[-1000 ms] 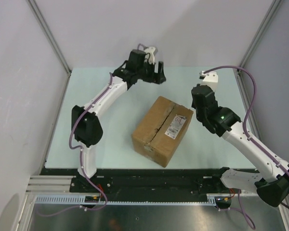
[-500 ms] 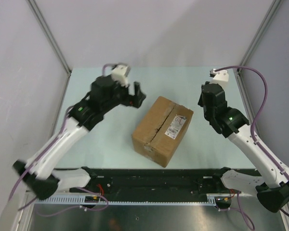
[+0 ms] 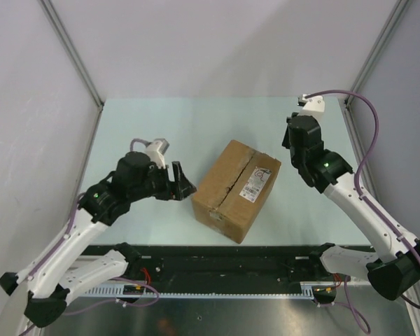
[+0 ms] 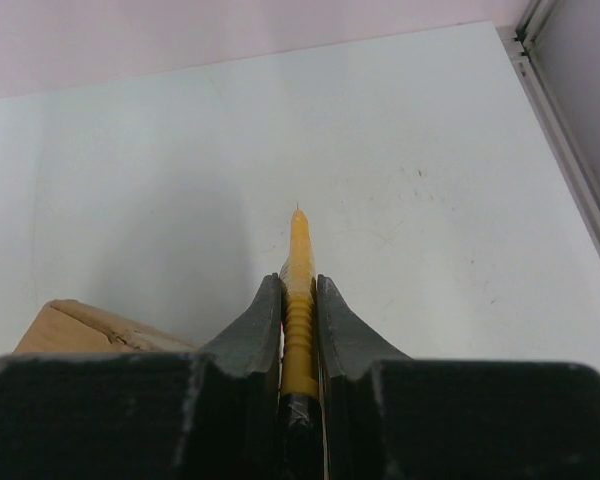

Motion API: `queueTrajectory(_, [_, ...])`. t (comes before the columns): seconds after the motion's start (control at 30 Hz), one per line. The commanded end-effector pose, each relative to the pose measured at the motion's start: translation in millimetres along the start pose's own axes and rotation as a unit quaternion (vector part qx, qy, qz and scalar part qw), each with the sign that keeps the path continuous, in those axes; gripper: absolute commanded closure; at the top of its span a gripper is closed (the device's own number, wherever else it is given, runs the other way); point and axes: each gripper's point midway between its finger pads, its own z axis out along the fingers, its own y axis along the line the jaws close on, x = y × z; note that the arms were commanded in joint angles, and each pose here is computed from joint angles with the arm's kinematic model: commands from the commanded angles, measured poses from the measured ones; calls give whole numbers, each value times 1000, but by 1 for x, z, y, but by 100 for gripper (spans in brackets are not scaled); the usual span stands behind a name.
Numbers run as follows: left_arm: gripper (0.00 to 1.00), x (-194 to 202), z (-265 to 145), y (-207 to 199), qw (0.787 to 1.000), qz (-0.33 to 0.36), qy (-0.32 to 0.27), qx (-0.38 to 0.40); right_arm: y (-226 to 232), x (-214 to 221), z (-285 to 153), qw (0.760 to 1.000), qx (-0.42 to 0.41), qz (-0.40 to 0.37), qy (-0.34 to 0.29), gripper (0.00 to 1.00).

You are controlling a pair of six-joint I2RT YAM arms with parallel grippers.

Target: Unpack the express box

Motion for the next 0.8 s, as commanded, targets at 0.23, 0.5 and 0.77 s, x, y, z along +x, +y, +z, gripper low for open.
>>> queueTrajectory(0.23, [20, 65, 14, -17, 980, -81, 174, 52, -7, -10, 5, 1000, 10, 15, -17, 100])
queueTrajectory(0.5, [60, 77, 23, -10, 977, -55, 198, 58, -20, -7, 6, 999, 28, 13, -11, 100])
queueTrajectory(0.77, [73, 77, 46, 14, 979, -48, 198, 5, -27, -11, 1, 999, 32, 20, -15, 100])
